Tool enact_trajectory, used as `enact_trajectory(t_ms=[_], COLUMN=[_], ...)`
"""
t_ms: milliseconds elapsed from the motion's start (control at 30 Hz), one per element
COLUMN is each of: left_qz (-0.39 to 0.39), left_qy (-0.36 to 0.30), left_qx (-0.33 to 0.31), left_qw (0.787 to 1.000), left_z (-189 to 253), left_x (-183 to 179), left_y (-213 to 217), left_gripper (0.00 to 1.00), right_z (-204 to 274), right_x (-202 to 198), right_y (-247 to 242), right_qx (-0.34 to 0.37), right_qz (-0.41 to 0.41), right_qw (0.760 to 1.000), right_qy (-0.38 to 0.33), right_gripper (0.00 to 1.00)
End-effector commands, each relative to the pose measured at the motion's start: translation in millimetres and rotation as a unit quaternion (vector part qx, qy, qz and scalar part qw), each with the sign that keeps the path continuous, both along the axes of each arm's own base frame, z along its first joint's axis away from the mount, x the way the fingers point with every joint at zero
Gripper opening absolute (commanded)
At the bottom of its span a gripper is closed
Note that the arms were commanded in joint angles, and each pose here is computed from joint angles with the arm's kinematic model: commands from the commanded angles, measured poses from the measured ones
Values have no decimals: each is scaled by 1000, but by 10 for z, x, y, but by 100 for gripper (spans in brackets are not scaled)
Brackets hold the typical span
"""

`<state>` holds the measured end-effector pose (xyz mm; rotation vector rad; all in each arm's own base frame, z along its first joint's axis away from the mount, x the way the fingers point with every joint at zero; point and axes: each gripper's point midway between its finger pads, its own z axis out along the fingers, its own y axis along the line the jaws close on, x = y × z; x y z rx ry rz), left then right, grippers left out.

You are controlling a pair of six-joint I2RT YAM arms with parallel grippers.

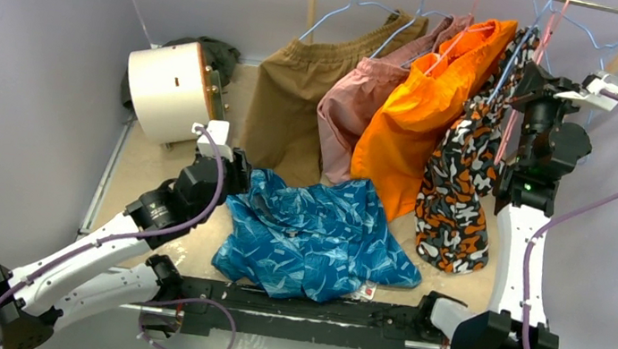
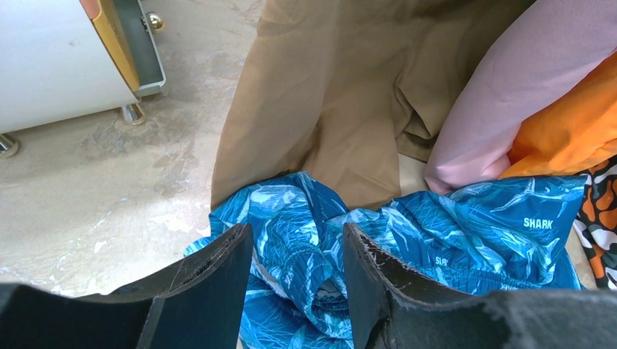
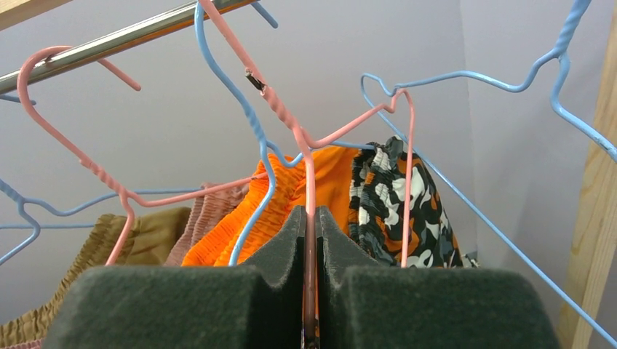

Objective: Place the shorts on the hanger
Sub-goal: Pick up the hanger from the clothesline.

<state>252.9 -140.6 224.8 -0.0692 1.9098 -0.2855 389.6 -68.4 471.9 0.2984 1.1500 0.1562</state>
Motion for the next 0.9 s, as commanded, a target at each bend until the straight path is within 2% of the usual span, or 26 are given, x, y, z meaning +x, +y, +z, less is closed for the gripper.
enact_trajectory(t_ms=[0, 100, 167, 400, 567, 700, 867], left_qz=[-2, -5, -5, -5, -6, -10, -6], left_qy=[-24, -24, -24, -26, -27, -26, -27], left_qx=[-37, -39, -40, -42, -45, -46, -45], left_qw=[999, 999, 999, 999, 999, 999, 999], left_z=[252, 254, 255, 272, 282, 281, 284], left_x=[54, 56, 55, 48, 42, 40, 39], left_y=[-73, -85, -88, -74, -73, -90, -74], left_gripper=[48, 48, 48, 48, 48, 48, 48], right_z=[411, 426, 436, 493, 675, 726, 702], right_x=[-234, -262, -268, -325, -404, -325, -146], right_y=[12, 22, 19, 10, 41, -18, -124], right_qx=[-35, -47, -52, -65, -73, -49, -13], right_qz=[-14, -16, -19, -28, -27, -33, -43], right_qw=[997, 997, 997, 996, 995, 997, 999], right_qy=[-60, -58, -55, -54, -56, -40, -11], right_gripper=[14, 25, 29, 34, 42, 51, 51])
